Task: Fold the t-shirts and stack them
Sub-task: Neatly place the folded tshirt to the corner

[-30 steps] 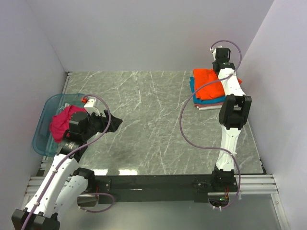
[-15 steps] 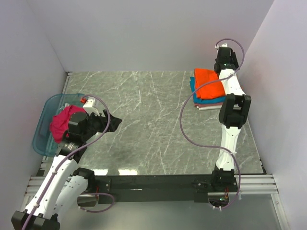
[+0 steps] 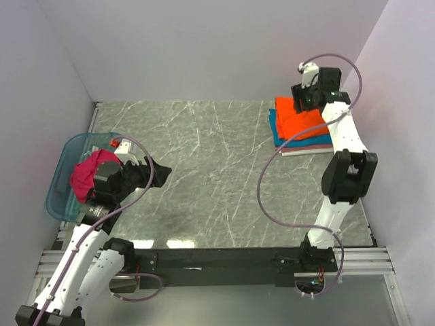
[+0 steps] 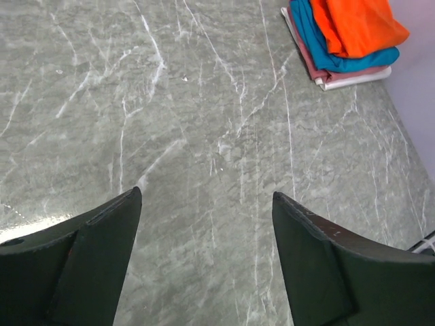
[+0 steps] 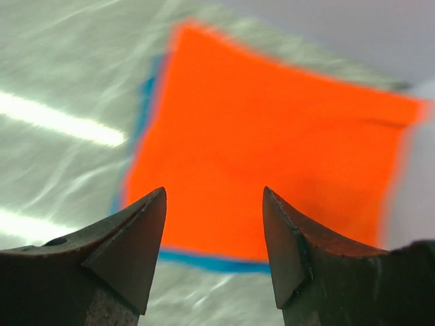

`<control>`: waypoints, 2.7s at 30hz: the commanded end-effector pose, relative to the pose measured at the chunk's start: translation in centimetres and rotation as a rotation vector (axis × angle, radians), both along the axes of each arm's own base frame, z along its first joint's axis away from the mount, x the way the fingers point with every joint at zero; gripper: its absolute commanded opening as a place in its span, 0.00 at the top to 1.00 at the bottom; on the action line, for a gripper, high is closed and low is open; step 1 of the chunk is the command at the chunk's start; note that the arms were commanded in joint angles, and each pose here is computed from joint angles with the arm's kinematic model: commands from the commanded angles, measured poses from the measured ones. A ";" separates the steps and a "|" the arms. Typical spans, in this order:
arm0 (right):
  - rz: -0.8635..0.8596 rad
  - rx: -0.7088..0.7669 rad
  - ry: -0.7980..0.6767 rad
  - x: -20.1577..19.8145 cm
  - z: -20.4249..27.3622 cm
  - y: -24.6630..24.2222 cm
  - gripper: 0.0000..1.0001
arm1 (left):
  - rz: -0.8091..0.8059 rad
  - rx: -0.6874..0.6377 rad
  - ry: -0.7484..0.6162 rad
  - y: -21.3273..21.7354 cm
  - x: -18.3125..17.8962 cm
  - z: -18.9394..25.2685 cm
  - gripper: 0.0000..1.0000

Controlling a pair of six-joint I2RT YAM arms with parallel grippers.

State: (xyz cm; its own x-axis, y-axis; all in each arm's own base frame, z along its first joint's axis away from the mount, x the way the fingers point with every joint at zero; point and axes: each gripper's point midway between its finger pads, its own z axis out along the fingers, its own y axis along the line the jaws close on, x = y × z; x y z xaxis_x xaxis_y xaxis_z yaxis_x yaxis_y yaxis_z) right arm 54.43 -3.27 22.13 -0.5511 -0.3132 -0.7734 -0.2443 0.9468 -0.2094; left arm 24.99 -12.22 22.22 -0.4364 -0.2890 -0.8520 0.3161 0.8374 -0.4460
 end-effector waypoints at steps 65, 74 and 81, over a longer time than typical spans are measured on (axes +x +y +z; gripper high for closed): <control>-0.533 -0.175 0.184 -2.8 -13.6 -18.3 0.91 | 0.046 0.120 -0.093 2.1 -0.7 1.5 0.02; -0.648 -0.260 0.096 -3.1 -10.6 -20.8 0.91 | 0.051 0.119 -0.097 2.2 -0.7 1.6 0.02; -0.612 -0.320 -0.041 -2.1 -6.2 -17.9 0.89 | 0.052 0.118 -0.094 2.2 -0.7 1.6 0.02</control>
State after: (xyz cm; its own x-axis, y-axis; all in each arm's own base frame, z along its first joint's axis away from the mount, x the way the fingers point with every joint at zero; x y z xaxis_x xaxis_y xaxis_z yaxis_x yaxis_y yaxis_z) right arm 50.33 -22.33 8.78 -0.7951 -0.0881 -0.6001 0.2562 0.8481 -0.4639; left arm 24.09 -10.01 22.68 -0.3828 -0.2068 -0.9004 0.2847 0.9008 -0.3280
